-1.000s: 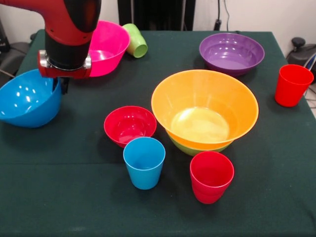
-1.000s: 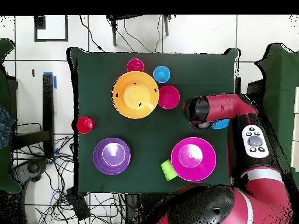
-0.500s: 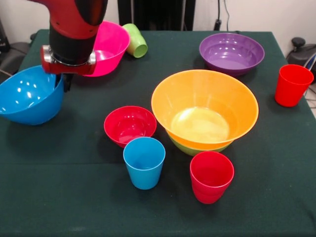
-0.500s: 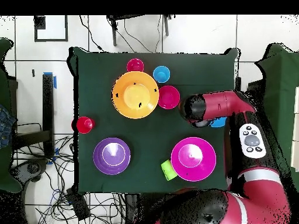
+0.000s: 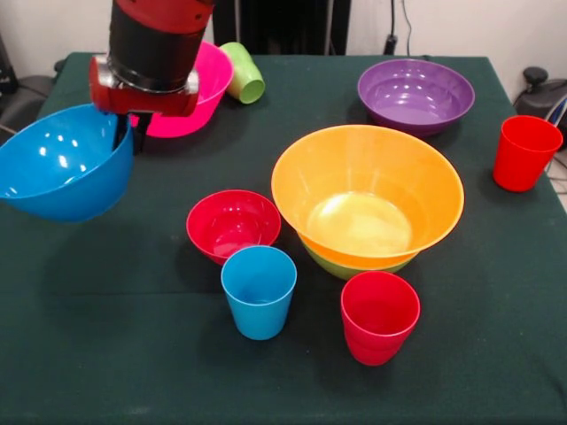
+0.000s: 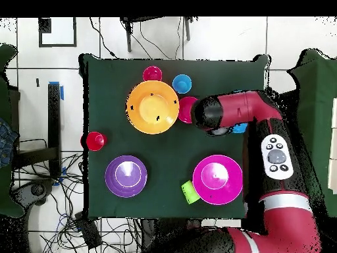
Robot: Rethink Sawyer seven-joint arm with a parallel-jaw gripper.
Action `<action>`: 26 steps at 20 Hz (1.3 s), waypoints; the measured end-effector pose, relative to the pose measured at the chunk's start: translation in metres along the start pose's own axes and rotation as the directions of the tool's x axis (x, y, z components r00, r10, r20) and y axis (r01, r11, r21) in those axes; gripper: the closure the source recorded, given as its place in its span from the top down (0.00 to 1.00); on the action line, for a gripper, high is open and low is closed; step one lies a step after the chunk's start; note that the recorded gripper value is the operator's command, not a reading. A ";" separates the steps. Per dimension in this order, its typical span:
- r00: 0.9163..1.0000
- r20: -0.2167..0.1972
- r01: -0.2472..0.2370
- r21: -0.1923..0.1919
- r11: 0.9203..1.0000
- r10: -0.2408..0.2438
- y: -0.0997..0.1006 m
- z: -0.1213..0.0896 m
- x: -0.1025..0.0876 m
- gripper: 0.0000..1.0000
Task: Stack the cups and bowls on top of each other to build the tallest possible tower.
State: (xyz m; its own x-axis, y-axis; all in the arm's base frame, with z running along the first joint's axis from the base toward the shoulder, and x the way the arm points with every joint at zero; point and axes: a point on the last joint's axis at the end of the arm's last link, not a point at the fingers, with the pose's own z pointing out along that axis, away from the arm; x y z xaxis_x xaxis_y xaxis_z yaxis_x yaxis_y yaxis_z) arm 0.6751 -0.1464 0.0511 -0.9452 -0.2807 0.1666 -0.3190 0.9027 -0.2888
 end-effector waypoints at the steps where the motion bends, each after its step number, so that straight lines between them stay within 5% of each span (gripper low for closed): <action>1: 1.000 0.004 0.004 0.003 1.000 -0.004 0.004 -0.011 -0.006 0.00; 13: 0.998 0.027 0.057 0.062 0.996 -0.059 0.044 -0.090 -0.058 0.00; 26: 0.996 0.065 0.059 0.063 0.996 -0.063 0.067 -0.143 -0.080 0.00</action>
State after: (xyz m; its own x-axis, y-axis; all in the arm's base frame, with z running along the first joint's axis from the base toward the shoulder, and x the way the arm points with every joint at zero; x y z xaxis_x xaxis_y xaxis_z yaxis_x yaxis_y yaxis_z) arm 0.7389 -0.0170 0.1531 -0.9257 -0.3576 0.1232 -0.3779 0.8621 -0.3376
